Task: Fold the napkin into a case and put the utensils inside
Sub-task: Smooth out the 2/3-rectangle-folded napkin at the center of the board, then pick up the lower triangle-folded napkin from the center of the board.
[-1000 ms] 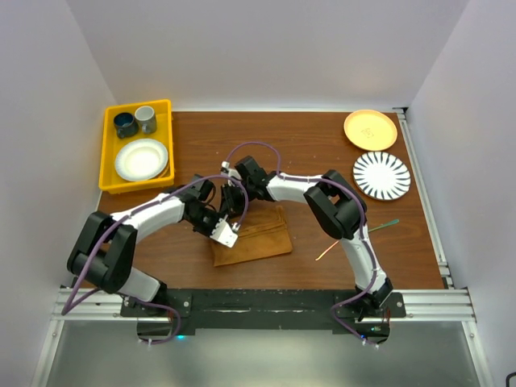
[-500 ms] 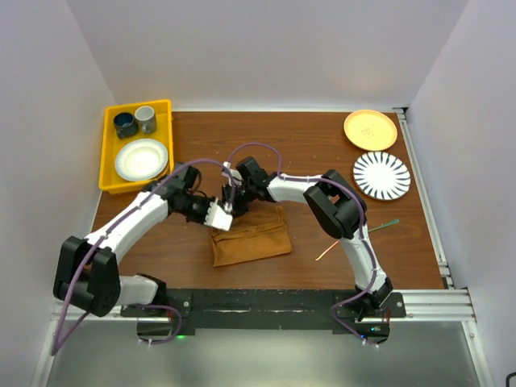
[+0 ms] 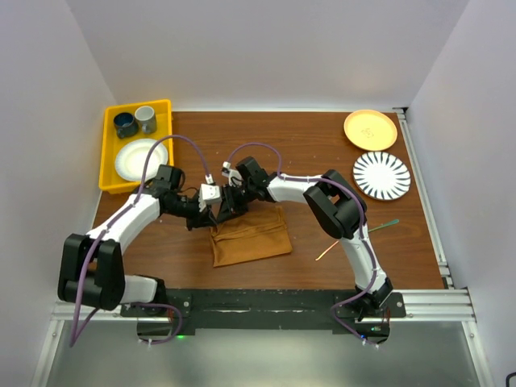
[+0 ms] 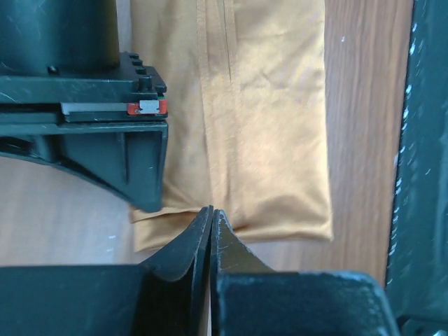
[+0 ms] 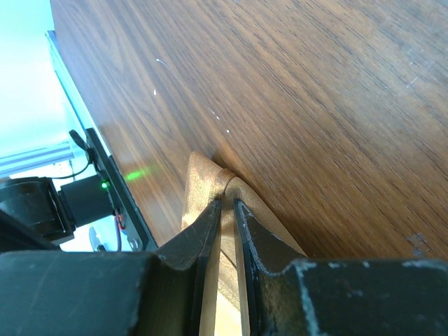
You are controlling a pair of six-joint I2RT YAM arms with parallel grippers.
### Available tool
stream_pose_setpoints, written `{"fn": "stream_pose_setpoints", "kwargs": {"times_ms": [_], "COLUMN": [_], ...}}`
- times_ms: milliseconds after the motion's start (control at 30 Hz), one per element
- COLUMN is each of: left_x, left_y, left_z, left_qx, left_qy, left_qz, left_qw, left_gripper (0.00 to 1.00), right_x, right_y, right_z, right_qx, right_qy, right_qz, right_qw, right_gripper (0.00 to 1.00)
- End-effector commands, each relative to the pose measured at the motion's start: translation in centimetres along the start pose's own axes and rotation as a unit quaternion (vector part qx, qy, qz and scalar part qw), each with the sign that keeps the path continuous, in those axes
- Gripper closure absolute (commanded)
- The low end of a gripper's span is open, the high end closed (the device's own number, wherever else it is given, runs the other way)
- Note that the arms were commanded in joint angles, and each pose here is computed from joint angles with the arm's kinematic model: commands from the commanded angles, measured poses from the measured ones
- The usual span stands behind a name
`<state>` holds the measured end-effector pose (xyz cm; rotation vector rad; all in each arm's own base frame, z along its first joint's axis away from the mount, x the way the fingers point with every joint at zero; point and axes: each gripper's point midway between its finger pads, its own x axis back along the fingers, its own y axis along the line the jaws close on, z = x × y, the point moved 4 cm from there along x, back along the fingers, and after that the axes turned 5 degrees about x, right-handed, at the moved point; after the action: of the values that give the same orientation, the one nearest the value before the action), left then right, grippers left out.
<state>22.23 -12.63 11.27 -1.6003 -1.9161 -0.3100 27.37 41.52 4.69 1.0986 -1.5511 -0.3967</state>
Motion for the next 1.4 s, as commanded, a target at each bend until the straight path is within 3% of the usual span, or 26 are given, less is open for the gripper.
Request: {"fn": "stream_pose_setpoints", "kwargs": {"times_ms": [0, 600, 967, 1133, 1367], "left_x": [-0.9, -3.4, -3.8, -3.9, -3.8], "left_y": [1.0, 1.7, 1.8, 1.7, 1.6], "left_z": [-1.0, 2.3, 6.0, 6.5, 6.7], "left_qx": [0.037, 0.003, 0.008, 0.014, 0.013], "left_qy": [-0.048, 0.015, 0.099, 0.112, 0.119], "left_qz": [-0.003, -0.022, -0.029, -0.017, -0.013], "left_qw": [0.998, 1.0, 0.995, 0.993, 0.993], "left_gripper": [0.97, 0.98, 1.0, 1.0, 1.0], "right_x": [-0.4, -0.7, -0.5, 0.8, 9.5], "right_y": [-1.5, -1.9, -1.8, -0.6, 1.6], "right_z": [0.8, 0.8, 1.0, -0.3, -4.7], "right_qx": [-0.007, -0.015, -0.013, 0.0, 0.063], "right_qy": [0.005, 0.008, 0.009, -0.006, -0.081], "right_qz": [0.031, 0.032, 0.034, 0.02, -0.002], "right_qw": [0.999, 0.999, 0.999, 1.0, 0.995], "right_gripper": [0.81, 0.8, 0.79, 0.68, 0.51]}}
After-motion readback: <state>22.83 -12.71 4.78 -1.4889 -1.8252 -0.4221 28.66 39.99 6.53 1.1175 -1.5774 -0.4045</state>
